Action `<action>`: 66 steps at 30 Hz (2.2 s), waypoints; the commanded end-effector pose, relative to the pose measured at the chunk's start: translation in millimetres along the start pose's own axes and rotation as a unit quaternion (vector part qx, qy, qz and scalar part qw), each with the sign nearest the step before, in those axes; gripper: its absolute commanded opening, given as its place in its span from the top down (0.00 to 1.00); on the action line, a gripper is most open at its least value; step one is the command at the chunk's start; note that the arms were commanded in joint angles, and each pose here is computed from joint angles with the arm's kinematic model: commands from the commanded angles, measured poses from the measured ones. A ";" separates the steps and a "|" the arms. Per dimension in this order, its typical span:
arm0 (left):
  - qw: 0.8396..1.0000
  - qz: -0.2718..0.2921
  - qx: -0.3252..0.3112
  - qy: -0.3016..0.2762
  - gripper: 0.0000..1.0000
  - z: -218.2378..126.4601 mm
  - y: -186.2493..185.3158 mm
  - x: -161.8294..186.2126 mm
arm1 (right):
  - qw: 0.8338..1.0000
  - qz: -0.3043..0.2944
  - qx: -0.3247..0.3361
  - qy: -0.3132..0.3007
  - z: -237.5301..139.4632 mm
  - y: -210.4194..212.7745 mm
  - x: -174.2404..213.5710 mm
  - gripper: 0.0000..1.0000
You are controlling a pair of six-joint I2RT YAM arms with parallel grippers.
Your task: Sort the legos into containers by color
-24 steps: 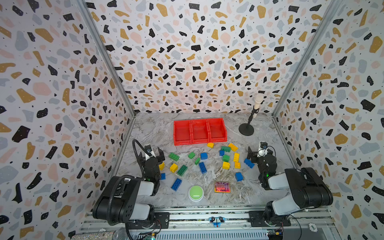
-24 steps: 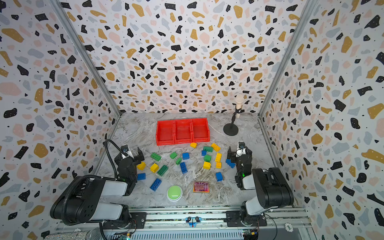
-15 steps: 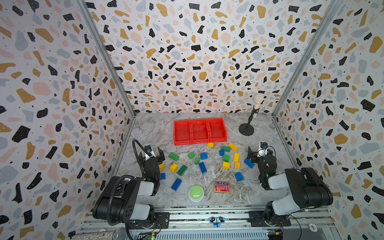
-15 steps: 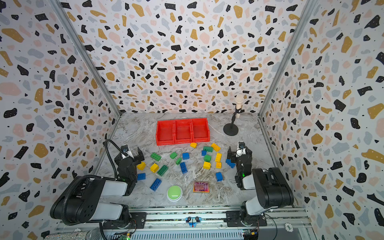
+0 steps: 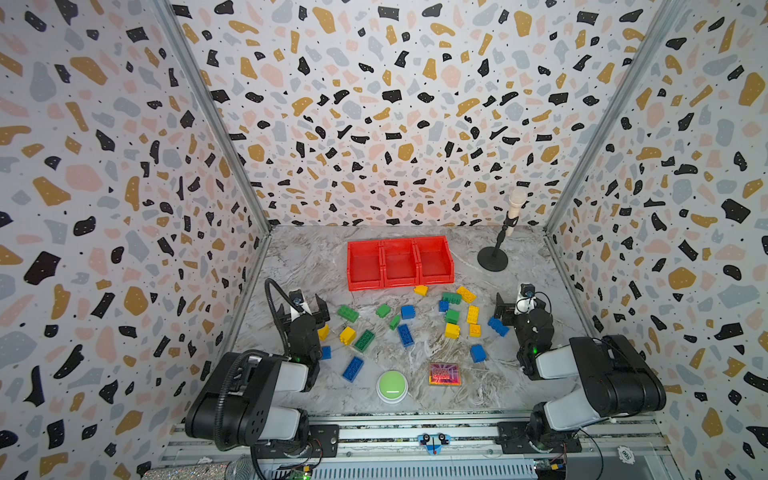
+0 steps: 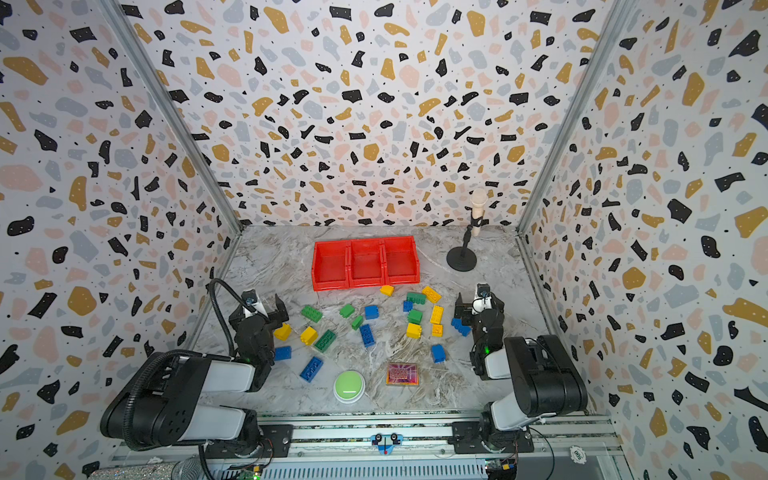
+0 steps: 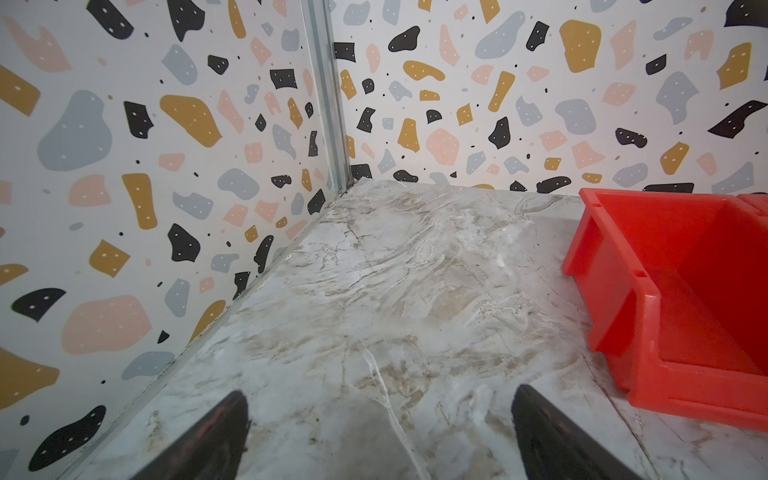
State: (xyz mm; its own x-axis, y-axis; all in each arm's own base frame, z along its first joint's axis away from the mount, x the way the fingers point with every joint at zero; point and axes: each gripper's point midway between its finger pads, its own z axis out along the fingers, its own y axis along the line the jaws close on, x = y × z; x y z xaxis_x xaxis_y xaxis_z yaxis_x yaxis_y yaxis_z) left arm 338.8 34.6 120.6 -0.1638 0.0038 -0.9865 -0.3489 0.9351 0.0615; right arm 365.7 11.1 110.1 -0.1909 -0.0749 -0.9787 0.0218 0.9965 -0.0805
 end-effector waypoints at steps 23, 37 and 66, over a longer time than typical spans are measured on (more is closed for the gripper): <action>0.998 -0.033 0.014 0.045 0.00 8.1 -33.6 -66.3 | 0.979 0.062 -0.028 0.191 43.1 55.4 -64.5 0.03; 0.972 -0.013 0.232 0.044 0.00 -119.1 -154.8 -53.2 | 0.934 0.066 -0.108 0.335 24.2 172.8 -8.4 0.15; 0.964 0.024 0.264 0.035 0.00 -133.6 -154.3 -40.4 | 0.931 0.097 -0.020 0.351 55.7 186.6 24.5 0.20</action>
State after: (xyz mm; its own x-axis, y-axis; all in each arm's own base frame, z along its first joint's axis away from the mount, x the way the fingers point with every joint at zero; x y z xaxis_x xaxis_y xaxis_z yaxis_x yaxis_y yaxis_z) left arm 278.3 -157.6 171.2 -0.2552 0.0345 -0.9663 0.1642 0.9864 -0.0082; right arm 417.4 196.2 51.9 -0.7954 0.1098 -0.5961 0.0573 0.9927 0.1064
